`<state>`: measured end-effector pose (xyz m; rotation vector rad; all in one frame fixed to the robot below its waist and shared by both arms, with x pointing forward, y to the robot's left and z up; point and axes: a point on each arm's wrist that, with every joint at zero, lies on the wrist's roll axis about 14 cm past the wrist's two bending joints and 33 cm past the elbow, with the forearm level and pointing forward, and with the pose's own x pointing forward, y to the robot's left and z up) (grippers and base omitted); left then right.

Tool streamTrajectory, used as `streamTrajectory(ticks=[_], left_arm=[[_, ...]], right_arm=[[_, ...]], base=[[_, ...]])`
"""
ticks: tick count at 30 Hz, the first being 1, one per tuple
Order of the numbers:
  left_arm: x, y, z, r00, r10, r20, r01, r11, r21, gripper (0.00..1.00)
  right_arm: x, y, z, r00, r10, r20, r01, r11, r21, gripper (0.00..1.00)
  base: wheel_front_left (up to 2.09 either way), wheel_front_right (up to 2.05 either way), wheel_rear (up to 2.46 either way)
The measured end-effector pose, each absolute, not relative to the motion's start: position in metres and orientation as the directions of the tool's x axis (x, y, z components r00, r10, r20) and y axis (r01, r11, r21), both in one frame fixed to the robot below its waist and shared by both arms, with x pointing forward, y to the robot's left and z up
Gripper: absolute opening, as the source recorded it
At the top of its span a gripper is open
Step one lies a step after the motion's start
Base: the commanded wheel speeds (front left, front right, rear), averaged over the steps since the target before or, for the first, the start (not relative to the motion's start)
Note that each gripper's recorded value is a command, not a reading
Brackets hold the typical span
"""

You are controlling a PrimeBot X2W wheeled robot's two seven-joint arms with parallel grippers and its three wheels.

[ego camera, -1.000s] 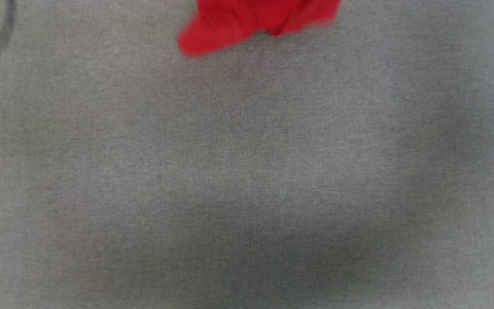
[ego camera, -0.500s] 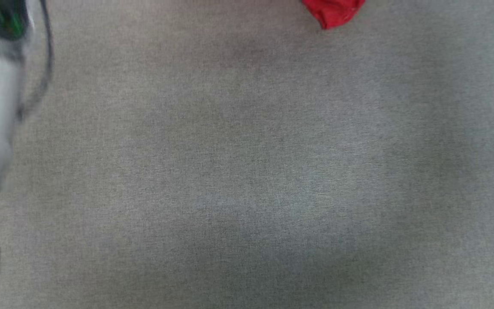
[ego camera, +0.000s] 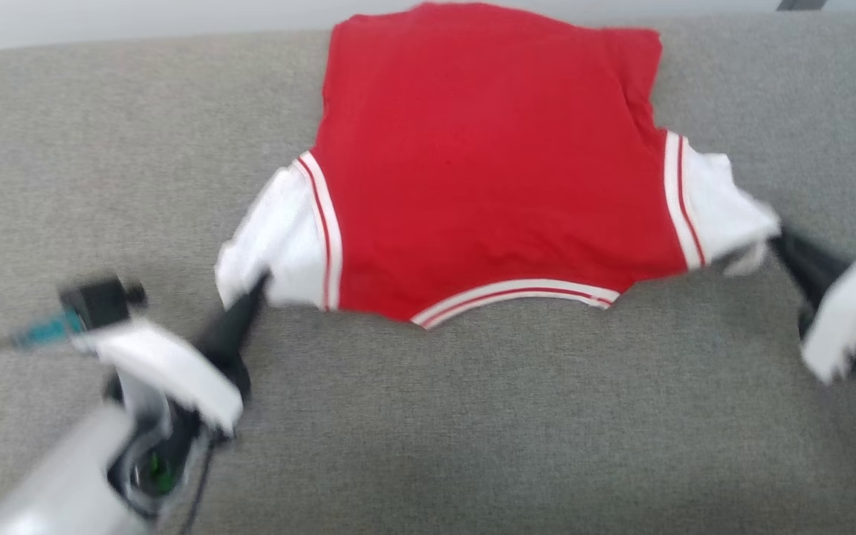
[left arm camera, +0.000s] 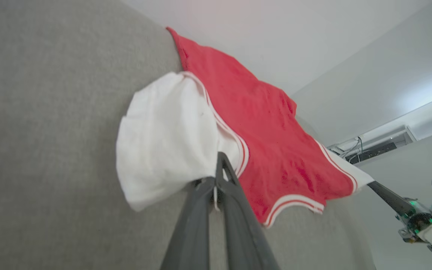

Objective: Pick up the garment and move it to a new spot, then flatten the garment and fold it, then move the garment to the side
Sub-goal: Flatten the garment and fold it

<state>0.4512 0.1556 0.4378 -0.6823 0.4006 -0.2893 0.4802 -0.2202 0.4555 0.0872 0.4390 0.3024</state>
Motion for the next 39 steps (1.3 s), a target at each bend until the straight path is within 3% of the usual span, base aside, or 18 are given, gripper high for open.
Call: streamTrajectory(ticks=[13, 22, 28, 33, 39], left_arm=[[0.338, 0.156, 0.407, 0.8, -0.455, -0.392, 0.029, 0.68, -0.732, 0.0], [0.295, 0.163, 0.414, 0.768, -0.475, -0.429, -0.018, 0.654, -0.756, 0.0], [0.293, 0.164, 0.415, 0.774, -0.467, -0.428, -0.031, 0.647, -0.762, 0.0], [0.305, 0.156, 0.402, 0.768, -0.467, -0.438, -0.045, 0.643, -0.764, 0.0], [0.307, 0.144, 0.386, 0.745, -0.479, -0.465, -0.064, 0.641, -0.764, 0.0]], right_arm=[[0.353, -0.222, 0.397, 0.618, 0.366, -0.695, -0.241, 0.93, 0.276, 0.0], [0.297, -0.215, 0.394, 0.465, 0.388, -0.796, -0.214, 0.922, 0.324, 0.0], [0.298, -0.206, 0.404, 0.465, 0.387, -0.796, -0.215, 0.922, 0.323, 0.0], [0.3, -0.189, 0.392, 0.416, 0.412, -0.811, -0.208, 0.911, 0.356, 0.0], [0.298, -0.202, 0.367, 0.375, 0.339, -0.863, -0.186, 0.939, 0.289, 0.0]], base=[[0.0, 0.0, 0.0], [0.0, 0.0, 0.0], [0.0, 0.0, 0.0], [0.0, 0.0, 0.0], [0.0, 0.0, 0.0]])
